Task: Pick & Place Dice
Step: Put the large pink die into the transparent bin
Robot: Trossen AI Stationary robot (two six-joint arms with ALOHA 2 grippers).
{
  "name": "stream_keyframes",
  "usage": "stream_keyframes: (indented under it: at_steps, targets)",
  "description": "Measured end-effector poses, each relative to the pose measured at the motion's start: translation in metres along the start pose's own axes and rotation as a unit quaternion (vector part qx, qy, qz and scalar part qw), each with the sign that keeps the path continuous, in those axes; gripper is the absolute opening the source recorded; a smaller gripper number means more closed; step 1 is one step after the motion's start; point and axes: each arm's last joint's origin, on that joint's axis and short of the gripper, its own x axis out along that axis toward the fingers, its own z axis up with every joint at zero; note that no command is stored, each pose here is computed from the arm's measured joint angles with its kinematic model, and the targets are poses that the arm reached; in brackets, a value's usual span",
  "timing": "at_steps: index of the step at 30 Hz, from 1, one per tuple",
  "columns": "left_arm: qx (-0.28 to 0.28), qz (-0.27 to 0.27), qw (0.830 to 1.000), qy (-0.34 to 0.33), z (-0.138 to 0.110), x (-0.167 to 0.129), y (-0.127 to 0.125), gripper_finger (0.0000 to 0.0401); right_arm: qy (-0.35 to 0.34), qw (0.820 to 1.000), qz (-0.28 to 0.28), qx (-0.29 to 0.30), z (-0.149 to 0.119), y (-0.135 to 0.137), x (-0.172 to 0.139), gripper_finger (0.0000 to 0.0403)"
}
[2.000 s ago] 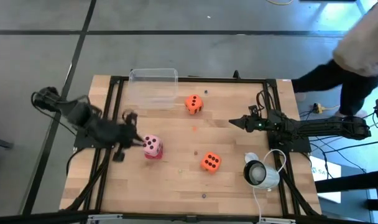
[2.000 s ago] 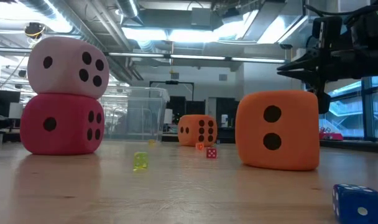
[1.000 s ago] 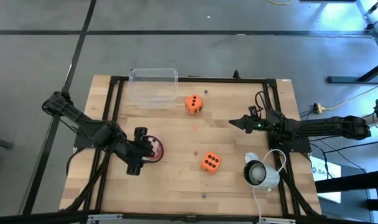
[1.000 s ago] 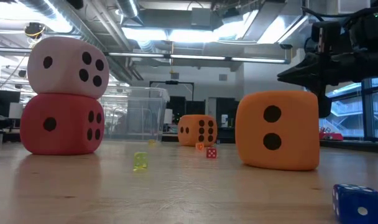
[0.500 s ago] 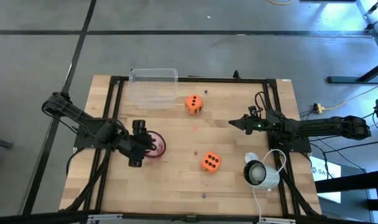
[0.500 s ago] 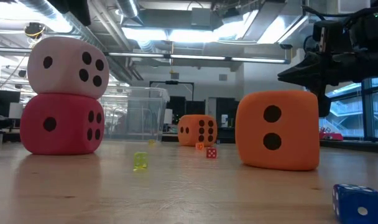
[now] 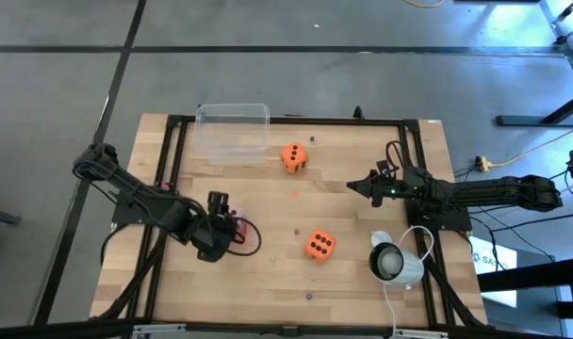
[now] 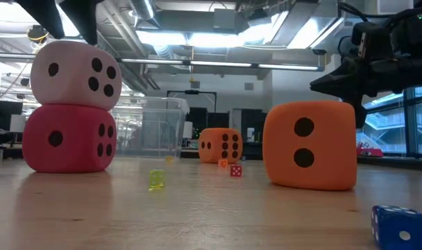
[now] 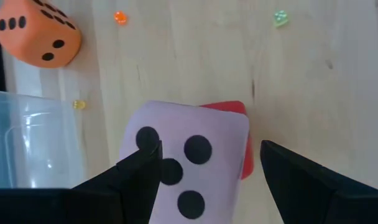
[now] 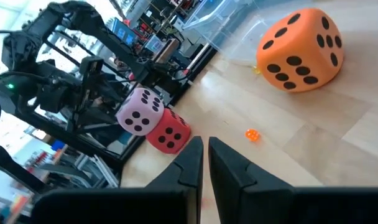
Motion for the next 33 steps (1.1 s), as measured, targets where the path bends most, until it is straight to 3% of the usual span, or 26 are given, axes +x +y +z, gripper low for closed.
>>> stream_keyframes:
  at_steps: [6,19,24,33]
  targets:
    - [0.002,0.007,1.000,0.007,0.000,0.002,-0.001,0.0265,0.002,0.999,-0.001,-0.046,0.000,0.000,0.000,0.0027]
    - [0.005,0.011,0.999,0.035,-0.001,0.011,-0.008,0.0265,0.005,0.999,0.002,-0.046,0.000,0.000,0.000,0.0027]
    - [-0.021,0.002,0.999,0.039,0.001,0.012,-0.007,0.0265,0.015,0.999,0.011,-0.044,-0.001,0.000,0.000,0.0027]
    - [-0.010,0.044,0.997,0.062,0.001,0.023,-0.011,0.0265,0.018,0.999,0.013,-0.025,-0.001,0.001,0.000,0.0027]
